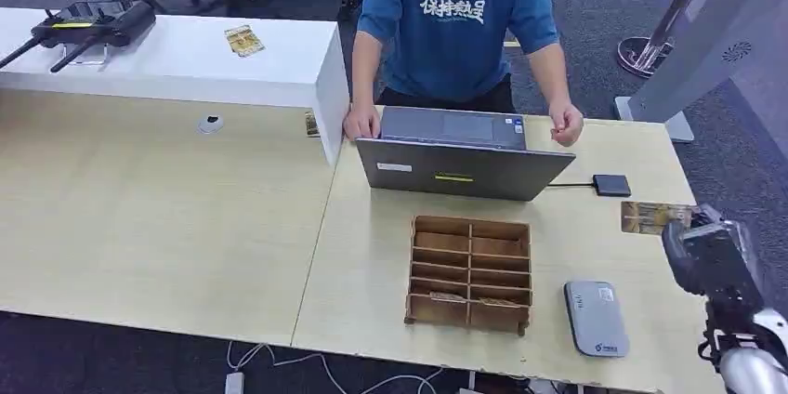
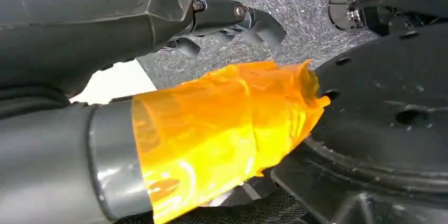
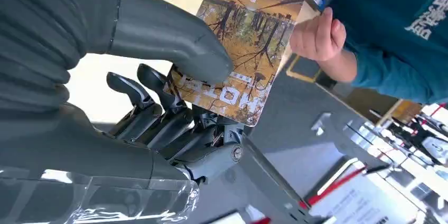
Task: Pass the card to the sensor for recognition and then transmit it.
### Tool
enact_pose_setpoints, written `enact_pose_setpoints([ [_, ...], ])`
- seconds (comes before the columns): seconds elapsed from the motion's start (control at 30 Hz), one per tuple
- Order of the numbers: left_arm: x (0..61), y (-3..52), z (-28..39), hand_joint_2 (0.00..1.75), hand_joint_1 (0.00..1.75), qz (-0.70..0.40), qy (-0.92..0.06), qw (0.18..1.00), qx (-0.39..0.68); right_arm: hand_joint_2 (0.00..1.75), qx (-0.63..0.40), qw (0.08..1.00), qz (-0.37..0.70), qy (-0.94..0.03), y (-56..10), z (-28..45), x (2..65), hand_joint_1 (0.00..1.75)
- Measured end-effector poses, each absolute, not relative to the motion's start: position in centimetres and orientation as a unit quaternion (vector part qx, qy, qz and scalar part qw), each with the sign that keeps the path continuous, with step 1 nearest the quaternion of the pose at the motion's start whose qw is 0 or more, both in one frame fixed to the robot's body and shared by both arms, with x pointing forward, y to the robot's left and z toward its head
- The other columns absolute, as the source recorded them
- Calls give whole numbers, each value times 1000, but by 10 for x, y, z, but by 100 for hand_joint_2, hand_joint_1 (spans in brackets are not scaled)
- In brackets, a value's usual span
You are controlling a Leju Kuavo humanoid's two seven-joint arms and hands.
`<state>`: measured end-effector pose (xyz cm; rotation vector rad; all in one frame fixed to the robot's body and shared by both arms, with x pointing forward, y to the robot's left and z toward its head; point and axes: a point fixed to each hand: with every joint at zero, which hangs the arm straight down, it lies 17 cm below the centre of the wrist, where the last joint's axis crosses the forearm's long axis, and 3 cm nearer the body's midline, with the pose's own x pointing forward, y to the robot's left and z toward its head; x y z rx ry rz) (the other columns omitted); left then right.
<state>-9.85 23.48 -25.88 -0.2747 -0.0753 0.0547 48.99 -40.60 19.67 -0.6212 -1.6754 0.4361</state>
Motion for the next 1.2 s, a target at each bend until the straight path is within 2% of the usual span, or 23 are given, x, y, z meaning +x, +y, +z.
enact_pose_setpoints([
  [0.27, -98, 236, -259, 0, 0, 23, -38, 990, -137, 175, -282, 595, 197, -727, -401, 212, 504, 175],
  [0.4, -97, 250, -260, 0, 0, 5, -37, 991, -131, 175, -329, 547, 216, -739, -369, 278, 560, 175],
  [1.2, -87, 264, -261, 0, 0, -44, -36, 990, -133, 175, -381, 534, 206, -726, -306, 340, 627, 175],
])
